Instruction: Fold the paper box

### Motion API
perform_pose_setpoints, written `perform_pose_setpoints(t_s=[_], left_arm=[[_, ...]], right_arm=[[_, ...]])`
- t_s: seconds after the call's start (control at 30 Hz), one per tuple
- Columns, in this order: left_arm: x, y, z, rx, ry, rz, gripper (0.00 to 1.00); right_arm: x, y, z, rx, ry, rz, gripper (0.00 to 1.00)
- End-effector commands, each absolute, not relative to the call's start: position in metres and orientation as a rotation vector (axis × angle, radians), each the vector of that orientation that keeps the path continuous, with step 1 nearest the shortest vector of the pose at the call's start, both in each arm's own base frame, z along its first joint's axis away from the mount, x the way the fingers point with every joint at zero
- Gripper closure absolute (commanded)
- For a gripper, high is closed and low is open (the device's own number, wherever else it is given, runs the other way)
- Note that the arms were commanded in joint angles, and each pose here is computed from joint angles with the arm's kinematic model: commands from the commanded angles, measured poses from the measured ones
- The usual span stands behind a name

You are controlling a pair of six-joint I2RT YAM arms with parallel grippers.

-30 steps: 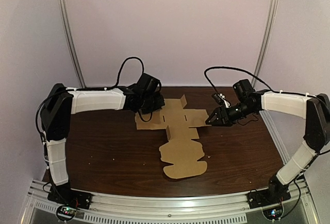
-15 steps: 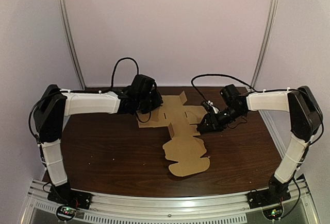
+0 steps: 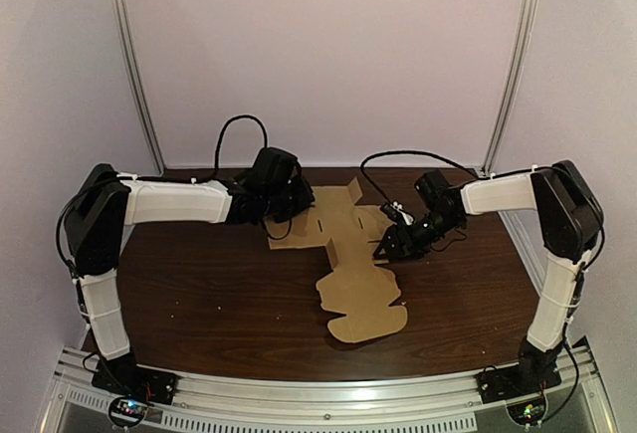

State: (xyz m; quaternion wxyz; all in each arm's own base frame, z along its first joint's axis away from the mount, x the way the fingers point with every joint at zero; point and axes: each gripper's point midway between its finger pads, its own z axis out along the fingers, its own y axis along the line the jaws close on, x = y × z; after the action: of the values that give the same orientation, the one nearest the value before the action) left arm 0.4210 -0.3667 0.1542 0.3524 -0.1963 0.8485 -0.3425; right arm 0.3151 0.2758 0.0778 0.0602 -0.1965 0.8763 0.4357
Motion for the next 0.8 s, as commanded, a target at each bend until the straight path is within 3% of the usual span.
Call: perform_pose_setpoints(t_s=[0.0, 0.3, 0.5, 0.77], left_arm=[[0.424, -0.367, 0.179, -0.518, 2.126, -0.963, 1.00], [0.423, -0.362, 0.162, -0.540, 2.170, -0.908, 1.00], [0.422, -0.362, 0.147, -0.575, 2.196, -0.901, 1.00], [0.417, -0.359, 0.130, -0.587, 2.249, -0.853, 1.00]], right_arm=[[0.318, 0.288, 0.080, -0.606, 2.610, 1.422, 0.35], [0.318, 0.292, 0.096, -0.626, 2.536, 1.463, 0.63], [0.315, 0.291, 0.090, -0.711, 2.590, 1.285, 0.87], [0.318, 0.286, 0.081, -0.708, 2.659, 1.168, 0.96]])
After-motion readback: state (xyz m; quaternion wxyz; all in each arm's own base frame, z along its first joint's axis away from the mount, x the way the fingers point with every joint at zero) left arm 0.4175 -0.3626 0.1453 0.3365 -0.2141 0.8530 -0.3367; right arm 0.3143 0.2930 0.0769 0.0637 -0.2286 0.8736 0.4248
